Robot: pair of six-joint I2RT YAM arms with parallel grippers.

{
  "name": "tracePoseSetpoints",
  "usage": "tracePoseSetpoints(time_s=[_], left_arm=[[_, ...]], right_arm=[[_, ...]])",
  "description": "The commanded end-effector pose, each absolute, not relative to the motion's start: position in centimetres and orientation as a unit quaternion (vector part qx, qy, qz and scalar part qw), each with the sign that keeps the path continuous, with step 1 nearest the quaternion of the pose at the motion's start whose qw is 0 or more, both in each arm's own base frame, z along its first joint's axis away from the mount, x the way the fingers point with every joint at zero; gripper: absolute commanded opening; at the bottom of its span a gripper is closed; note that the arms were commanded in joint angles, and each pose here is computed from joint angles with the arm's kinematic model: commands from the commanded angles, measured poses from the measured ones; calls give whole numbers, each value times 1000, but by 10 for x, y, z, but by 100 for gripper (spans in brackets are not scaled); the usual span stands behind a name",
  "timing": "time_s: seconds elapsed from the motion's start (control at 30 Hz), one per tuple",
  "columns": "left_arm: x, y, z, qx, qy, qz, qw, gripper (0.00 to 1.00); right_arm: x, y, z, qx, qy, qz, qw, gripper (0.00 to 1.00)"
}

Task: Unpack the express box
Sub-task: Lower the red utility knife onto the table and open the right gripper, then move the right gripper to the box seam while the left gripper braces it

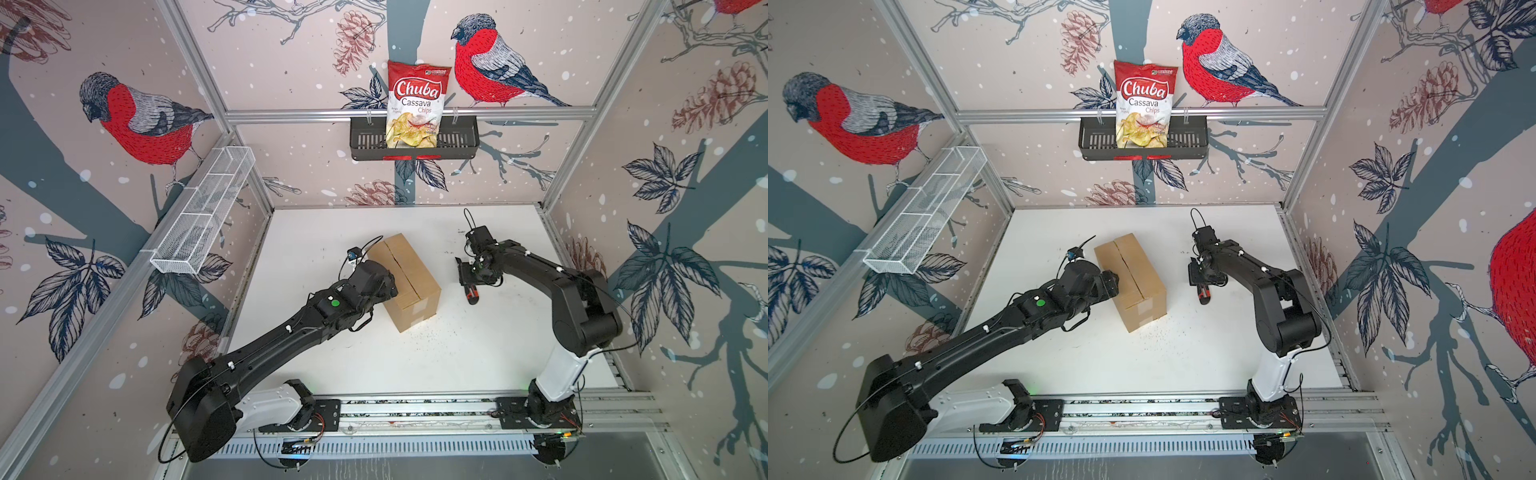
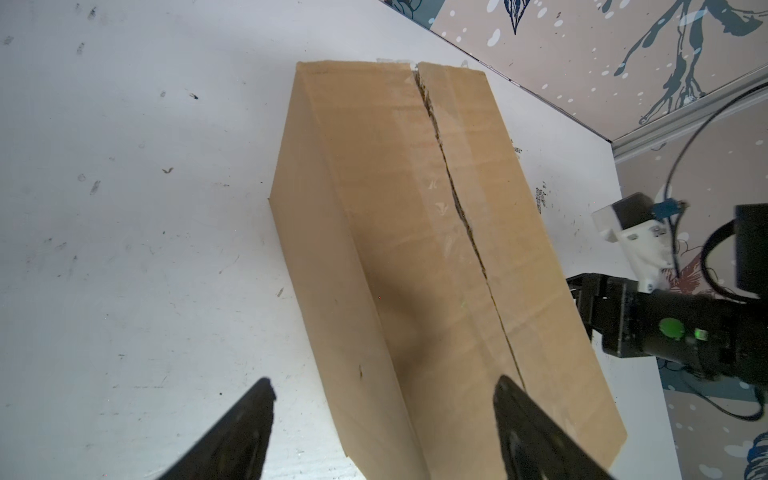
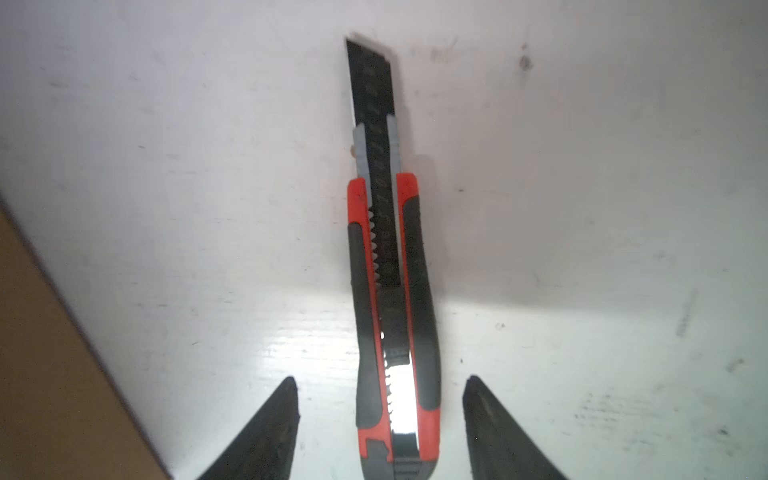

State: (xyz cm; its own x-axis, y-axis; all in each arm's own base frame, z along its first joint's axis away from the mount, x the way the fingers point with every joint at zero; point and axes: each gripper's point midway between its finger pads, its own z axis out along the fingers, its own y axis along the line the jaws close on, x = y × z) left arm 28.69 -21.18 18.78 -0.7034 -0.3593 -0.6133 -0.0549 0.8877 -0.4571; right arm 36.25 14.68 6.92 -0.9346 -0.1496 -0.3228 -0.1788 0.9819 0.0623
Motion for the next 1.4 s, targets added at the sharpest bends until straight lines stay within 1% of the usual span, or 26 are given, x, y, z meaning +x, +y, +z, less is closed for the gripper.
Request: tracePoseSetpoints(time_s=[0.0, 0.13, 0.3, 0.43, 0.63, 0.87, 1.37], left_arm=[[294, -218, 196, -104, 893, -216, 381, 84], [297, -225, 191, -97, 894, -222, 376, 85], [300, -230, 186, -95, 895, -228, 373, 85], [302, -231, 184, -96, 894, -229, 374, 85], [302, -231, 178, -103, 892, -232, 375, 85], [304, -231, 175, -109, 888, -236, 379, 85], [307, -239, 157, -111, 891, -242, 368, 85]], right_arm=[[358, 143, 97, -67, 980, 43, 181, 61], [357, 162, 138, -80, 966, 93, 226, 63], [350, 204, 171, -131, 946, 162, 249, 67], [343, 233, 184, -166, 933, 196, 252, 68], [338, 260, 199, -192, 916, 234, 264, 70], [331, 280, 203, -215, 902, 270, 259, 70], [316, 294, 188, -243, 903, 269, 231, 71]])
